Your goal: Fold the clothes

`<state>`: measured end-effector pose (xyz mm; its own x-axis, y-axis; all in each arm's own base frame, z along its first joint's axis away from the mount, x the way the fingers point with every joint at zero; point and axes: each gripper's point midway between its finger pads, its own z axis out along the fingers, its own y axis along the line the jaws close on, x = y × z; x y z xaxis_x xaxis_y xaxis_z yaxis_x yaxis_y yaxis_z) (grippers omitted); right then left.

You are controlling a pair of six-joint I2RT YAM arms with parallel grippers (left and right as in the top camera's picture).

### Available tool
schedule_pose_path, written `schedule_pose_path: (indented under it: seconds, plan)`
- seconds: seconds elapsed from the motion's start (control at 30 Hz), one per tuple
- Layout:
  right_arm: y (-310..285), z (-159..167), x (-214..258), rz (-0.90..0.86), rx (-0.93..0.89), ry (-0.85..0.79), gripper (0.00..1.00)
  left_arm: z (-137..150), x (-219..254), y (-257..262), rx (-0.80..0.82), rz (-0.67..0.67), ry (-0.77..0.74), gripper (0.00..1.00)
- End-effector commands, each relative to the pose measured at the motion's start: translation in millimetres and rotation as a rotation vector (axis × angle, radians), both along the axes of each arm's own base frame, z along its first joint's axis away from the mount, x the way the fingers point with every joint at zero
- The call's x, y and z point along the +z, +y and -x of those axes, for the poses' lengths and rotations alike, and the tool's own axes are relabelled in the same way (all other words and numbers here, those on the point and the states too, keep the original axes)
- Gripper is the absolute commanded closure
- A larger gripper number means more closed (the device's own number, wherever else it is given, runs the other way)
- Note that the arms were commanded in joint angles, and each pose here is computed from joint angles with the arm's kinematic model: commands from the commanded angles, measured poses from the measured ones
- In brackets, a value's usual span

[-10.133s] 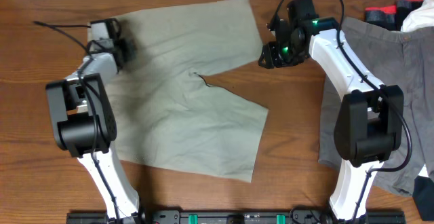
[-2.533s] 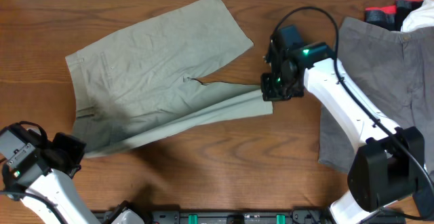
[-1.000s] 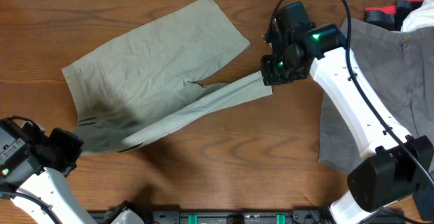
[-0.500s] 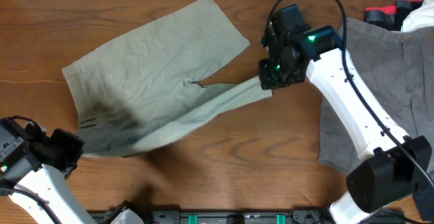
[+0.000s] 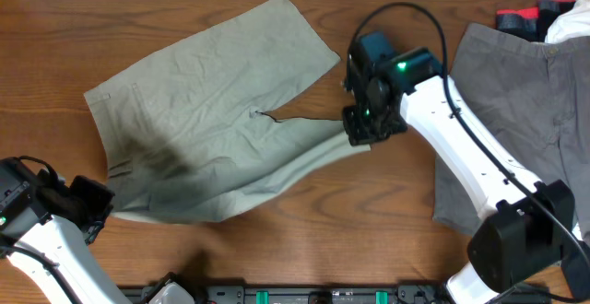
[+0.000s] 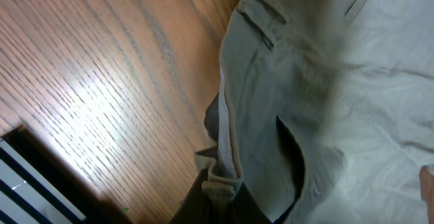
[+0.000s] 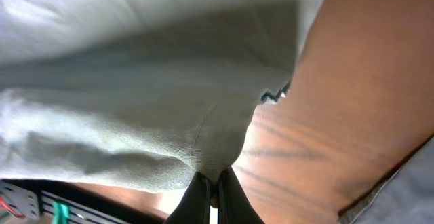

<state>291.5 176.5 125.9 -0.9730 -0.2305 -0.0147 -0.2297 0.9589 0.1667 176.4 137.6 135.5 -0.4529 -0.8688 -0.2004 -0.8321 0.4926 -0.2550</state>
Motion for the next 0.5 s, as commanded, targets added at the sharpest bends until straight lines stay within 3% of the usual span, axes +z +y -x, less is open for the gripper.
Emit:
schedule_pose_path:
  seconds: [0.0,0.27,0.37,0.47]
  plan:
    - [-8,18,-13,0.033,-0.014,0.052,0.99,2,3,4,-0.008,-0.026,0.017,0.94]
    - [-25,61,-44,0.104,-0.002,0.206,0.99,2,3,5,-0.007,-0.028,0.019,0.94]
    - [-25,64,-46,0.106,0.026,0.212,0.93,2,3,5,-0.007,-0.028,0.019,0.94]
    - [-25,64,-46,0.099,0.054,0.207,0.79,2,3,5,-0.007,-0.028,0.019,0.87]
